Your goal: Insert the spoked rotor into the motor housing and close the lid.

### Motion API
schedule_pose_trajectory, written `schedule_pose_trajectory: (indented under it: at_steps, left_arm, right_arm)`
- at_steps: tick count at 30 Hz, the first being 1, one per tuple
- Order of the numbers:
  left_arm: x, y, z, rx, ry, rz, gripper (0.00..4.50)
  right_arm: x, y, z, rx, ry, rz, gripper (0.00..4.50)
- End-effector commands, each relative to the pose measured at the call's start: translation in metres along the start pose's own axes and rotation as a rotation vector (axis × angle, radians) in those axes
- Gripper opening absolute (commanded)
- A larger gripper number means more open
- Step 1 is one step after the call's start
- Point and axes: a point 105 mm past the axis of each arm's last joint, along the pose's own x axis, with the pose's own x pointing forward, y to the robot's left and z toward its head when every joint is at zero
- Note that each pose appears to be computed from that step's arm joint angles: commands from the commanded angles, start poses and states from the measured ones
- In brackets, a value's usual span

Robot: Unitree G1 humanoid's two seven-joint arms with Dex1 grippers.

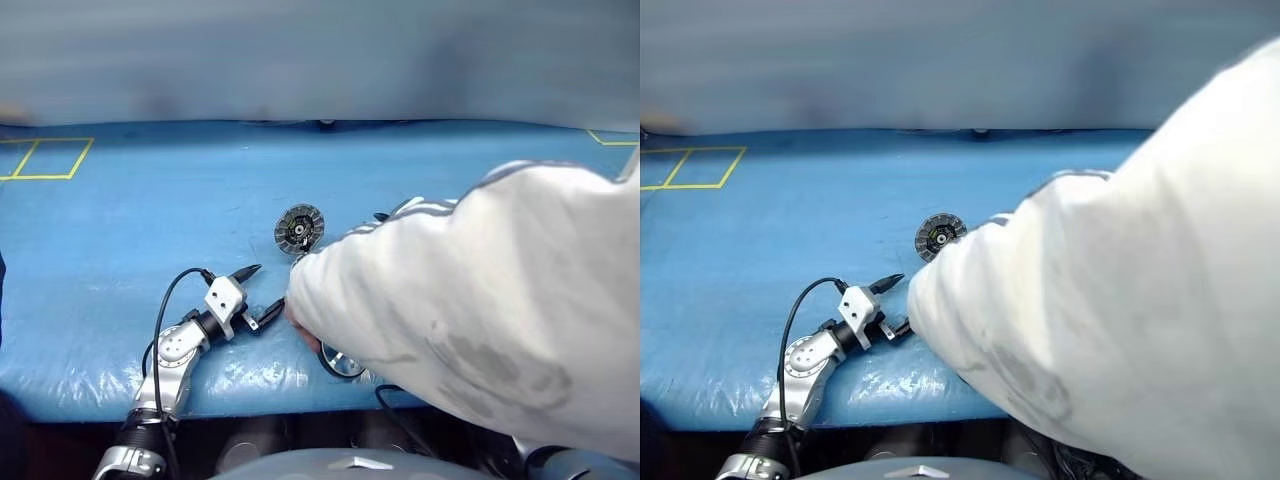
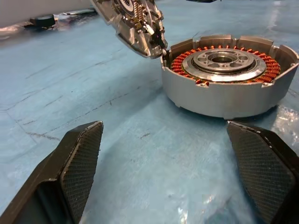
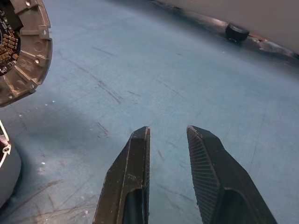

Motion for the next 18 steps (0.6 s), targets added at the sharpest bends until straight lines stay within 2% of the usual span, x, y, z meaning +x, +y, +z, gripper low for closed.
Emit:
schedule_pose_trajectory:
  at_steps: [1, 8, 13, 16, 18]
  left_arm:
    - [-0.006, 0.010, 0.010, 0.045, -0.025, 0.030, 4.50]
    - [-0.008, 0.013, 0.011, 0.052, -0.033, 0.038, 4.50]
    - [-0.003, 0.010, 0.012, 0.040, -0.042, 0.030, 4.50]
    - [-0.001, 0.007, 0.013, 0.030, -0.050, 0.019, 4.50]
    - [-0.001, 0.005, 0.014, 0.023, -0.062, 0.012, 4.50]
  right_arm:
    - [-0.005, -0.002, 0.017, -0.017, -0.044, -0.021, 1.29]
    - [-0.018, -0.001, 0.005, -0.005, 0.031, 0.000, 1.29]
    - [-0.042, 0.020, 0.018, -0.022, 0.053, 0.154, 1.29]
    - [-0.059, 0.035, 0.032, -0.059, 0.057, 0.254, 1.83]
    - [-0.070, 0.045, 0.038, -0.098, 0.071, 0.307, 2.44]
